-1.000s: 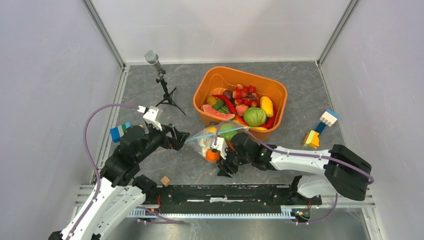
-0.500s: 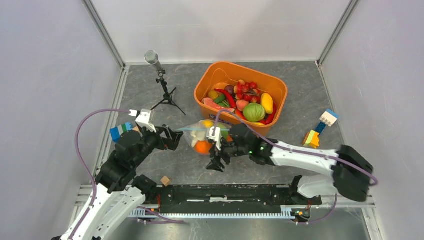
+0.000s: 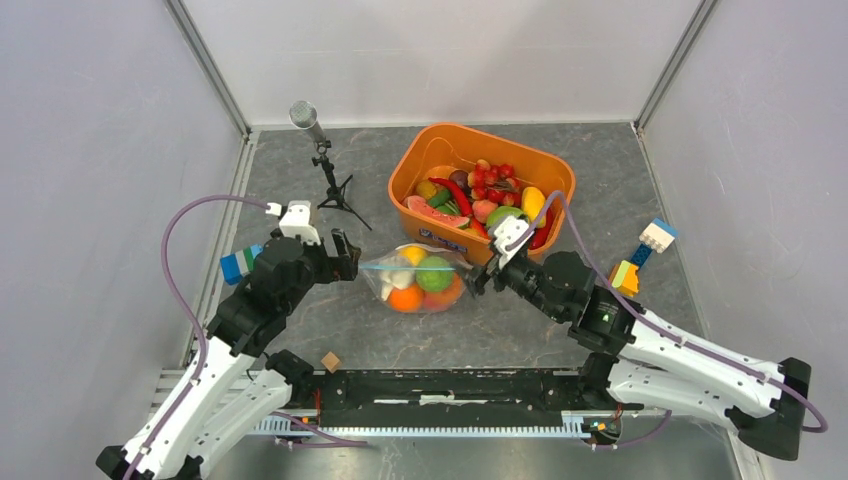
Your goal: Place the food in the zip-top bag and seal the zipper
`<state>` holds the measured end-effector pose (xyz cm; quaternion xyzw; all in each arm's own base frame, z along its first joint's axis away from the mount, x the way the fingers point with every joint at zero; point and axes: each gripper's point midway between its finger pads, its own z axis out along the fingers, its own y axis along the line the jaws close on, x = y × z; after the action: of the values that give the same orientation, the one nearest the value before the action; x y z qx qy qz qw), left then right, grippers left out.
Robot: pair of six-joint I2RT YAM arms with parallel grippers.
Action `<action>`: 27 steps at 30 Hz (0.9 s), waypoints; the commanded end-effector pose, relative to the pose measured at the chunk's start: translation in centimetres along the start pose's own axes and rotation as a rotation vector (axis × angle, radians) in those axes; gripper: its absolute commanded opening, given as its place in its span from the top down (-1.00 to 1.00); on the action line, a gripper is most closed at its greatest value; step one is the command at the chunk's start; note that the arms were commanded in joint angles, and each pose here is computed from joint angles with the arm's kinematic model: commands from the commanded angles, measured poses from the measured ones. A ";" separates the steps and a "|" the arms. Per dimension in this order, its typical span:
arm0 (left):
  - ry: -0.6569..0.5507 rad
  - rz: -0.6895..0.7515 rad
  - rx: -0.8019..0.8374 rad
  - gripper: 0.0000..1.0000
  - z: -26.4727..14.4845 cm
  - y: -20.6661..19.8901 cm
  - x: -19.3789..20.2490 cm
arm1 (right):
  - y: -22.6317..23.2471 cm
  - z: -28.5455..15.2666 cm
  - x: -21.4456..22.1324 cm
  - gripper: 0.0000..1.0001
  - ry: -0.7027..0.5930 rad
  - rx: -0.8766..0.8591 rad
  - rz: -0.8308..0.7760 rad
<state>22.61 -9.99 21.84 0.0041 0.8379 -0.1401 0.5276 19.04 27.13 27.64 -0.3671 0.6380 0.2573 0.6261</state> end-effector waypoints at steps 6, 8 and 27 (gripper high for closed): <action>-0.050 -0.023 -0.118 -1.00 1.5 1.6 -4.4 | -16.3 -6.4 1.4 -0.96 0.093 0.759 0.062; -0.046 -0.036 -0.138 -1.00 2.0 2.4 -5.4 | -18.6 -7.0 2.9 -0.96 0.158 0.797 0.075; -0.117 -0.380 -0.554 -1.00 -0.4 12.6 -4.6 | -24.8 -16.8 8.4 -0.96 0.091 1.012 0.363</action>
<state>27.33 1.92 24.06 -0.2485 0.8152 -0.0095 0.5231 29.49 -1.85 24.02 0.0632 0.7740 0.0039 0.6300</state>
